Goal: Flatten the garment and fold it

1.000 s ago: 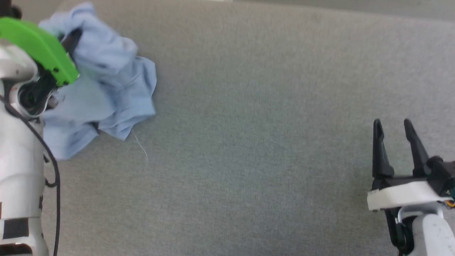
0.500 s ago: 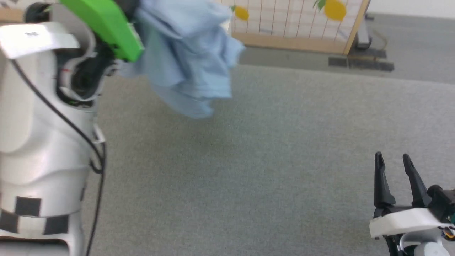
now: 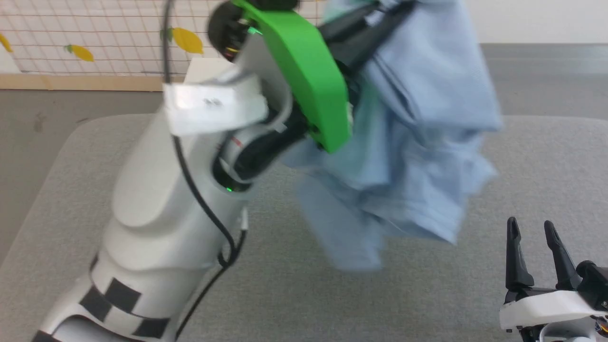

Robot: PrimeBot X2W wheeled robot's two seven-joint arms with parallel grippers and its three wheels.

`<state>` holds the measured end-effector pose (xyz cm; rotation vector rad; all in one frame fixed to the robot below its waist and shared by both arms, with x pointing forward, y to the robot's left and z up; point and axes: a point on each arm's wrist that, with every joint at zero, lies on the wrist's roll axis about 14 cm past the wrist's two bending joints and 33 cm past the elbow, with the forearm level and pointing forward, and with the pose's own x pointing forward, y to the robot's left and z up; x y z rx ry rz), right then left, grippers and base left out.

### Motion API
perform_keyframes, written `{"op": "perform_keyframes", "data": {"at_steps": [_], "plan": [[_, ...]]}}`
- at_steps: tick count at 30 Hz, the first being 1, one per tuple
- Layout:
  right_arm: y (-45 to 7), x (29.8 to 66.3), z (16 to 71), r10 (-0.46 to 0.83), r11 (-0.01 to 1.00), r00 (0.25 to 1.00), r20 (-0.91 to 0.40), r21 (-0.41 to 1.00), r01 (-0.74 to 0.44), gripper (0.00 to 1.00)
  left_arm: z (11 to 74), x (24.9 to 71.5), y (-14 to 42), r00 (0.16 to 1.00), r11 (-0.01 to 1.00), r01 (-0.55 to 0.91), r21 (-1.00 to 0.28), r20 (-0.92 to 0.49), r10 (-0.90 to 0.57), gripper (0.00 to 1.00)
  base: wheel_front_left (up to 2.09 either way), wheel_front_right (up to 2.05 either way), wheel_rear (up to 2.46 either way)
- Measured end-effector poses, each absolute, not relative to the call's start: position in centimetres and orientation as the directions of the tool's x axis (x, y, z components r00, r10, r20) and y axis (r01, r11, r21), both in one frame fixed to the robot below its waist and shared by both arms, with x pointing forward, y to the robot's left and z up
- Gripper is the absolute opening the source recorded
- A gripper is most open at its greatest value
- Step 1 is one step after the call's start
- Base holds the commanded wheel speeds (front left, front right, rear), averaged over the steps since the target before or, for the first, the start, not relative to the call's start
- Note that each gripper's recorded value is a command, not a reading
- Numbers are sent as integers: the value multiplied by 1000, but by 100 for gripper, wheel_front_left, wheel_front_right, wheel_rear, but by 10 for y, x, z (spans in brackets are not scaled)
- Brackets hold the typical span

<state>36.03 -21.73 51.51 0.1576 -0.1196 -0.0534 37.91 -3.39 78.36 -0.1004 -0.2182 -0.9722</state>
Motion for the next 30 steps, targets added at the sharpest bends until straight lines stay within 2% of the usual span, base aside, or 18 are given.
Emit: {"op": "perform_keyframes", "data": {"at_steps": [6, 14, 18, 23, 27, 30], "plan": [[-223, 362, 508, -81, 984, 992, 93, 164, 65, 100, 756, 383, -63, 497, 499, 865, -56, 241, -834, 0, 0, 0, 0], [-224, 371, 496, -87, 983, 994, 59, 169, 76, 100, 656, 413, -79, 567, 552, 823, -137, 125, -814, 0, 0, 0, 0], [-224, 377, 492, -86, 983, 995, 45, 167, 78, 100, 570, 428, -72, 629, 624, 756, -197, -47, -776, 0, 0, 0, 0], [-230, 380, 488, -103, 982, 994, 34, 162, 96, 100, 484, 430, -56, 643, 693, 675, -253, -258, -721, 0, 0, 0, 0], [-237, 378, 484, -123, 981, 992, 21, 155, 119, 100, 446, 428, -47, 632, 725, 631, -275, -359, -686, 0, 0, 0, 0], [-239, 378, 484, -129, 981, 991, 22, 151, 124, 100, 438, 427, -43, 636, 737, 617, -275, -378, -673, 0, 0, 0, 0]]}}
